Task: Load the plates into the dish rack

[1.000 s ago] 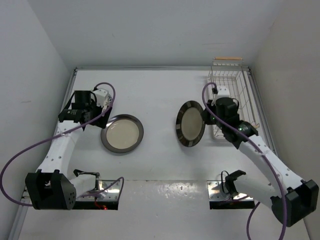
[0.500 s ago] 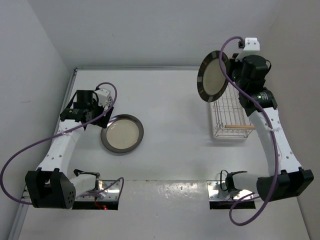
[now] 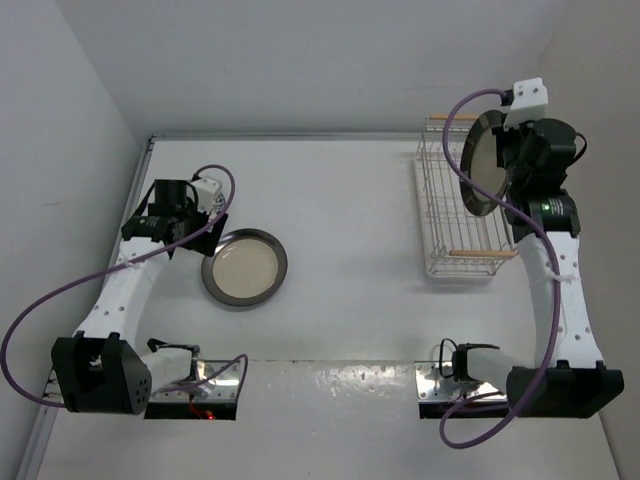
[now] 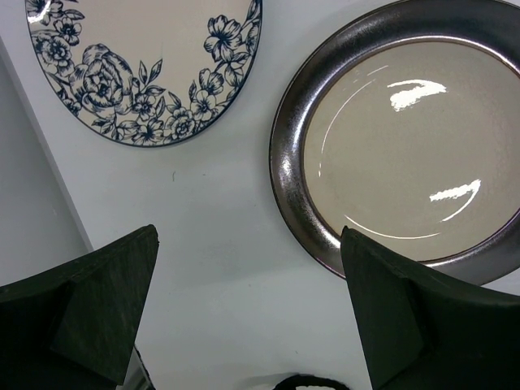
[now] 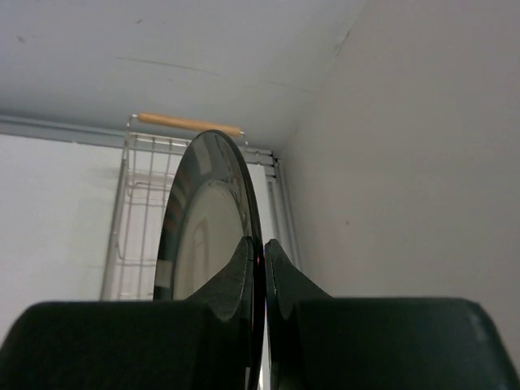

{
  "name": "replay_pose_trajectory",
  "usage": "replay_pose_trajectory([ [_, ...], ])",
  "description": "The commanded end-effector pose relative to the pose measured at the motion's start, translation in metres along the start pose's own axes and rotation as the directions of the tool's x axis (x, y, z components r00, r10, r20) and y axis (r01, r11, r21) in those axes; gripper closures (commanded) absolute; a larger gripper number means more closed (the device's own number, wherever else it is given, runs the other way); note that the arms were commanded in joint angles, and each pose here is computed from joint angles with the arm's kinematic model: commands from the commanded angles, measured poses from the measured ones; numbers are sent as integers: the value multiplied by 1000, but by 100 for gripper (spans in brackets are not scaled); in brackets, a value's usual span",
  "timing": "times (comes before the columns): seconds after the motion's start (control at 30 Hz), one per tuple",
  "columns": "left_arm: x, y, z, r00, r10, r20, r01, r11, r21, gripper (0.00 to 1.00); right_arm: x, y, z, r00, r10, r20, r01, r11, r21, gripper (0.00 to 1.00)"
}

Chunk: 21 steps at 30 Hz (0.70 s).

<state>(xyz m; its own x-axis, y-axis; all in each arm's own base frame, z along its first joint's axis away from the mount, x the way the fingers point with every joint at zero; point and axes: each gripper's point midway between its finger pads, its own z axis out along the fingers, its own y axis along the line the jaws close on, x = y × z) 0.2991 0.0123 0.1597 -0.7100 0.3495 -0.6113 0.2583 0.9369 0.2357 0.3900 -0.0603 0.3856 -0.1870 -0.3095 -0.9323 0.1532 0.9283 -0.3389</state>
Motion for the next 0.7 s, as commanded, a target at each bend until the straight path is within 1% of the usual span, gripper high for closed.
replay_pose_trajectory([
  [0.0,-18,2,-4,998,8,56,-8,1000,0,3,-51,-31,-23,971,-117,208,97,990,103,100],
  [0.03,-18,2,-4,998,8,56,-8,1000,0,3,-36,-28,-16,973,-141,180,124,987,102,100],
  [0.07,-18,2,-4,998,8,56,-8,1000,0,3,-36,-28,-17,972,-151,180,134,986,103,100],
  [0.1,-18,2,-4,998,8,56,-8,1000,0,3,-22,-26,-11,974,-171,150,157,982,101,100],
  [0.17,-15,0,-2,999,8,48,-8,1000,3,3,-16,-26,-6,974,-180,141,167,981,98,100],
  [0.2,-15,0,-2,999,8,48,-8,1000,3,3,-5,-25,-2,976,-183,120,173,981,90,100],
  [0.37,-12,-1,-1,999,8,39,-8,1000,6,3,18,-14,8,982,-166,94,164,986,31,100],
  [0.53,-13,0,-3,999,8,47,-8,1000,3,3,53,-9,14,987,-155,38,155,988,0,100],
  [0.6,-12,1,-3,999,8,44,-7,1000,-6,3,60,-10,15,984,-176,26,176,984,-4,100],
  [0.67,-12,1,-3,999,8,44,-7,1000,-6,3,60,-10,16,980,-196,44,196,981,6,100],
])
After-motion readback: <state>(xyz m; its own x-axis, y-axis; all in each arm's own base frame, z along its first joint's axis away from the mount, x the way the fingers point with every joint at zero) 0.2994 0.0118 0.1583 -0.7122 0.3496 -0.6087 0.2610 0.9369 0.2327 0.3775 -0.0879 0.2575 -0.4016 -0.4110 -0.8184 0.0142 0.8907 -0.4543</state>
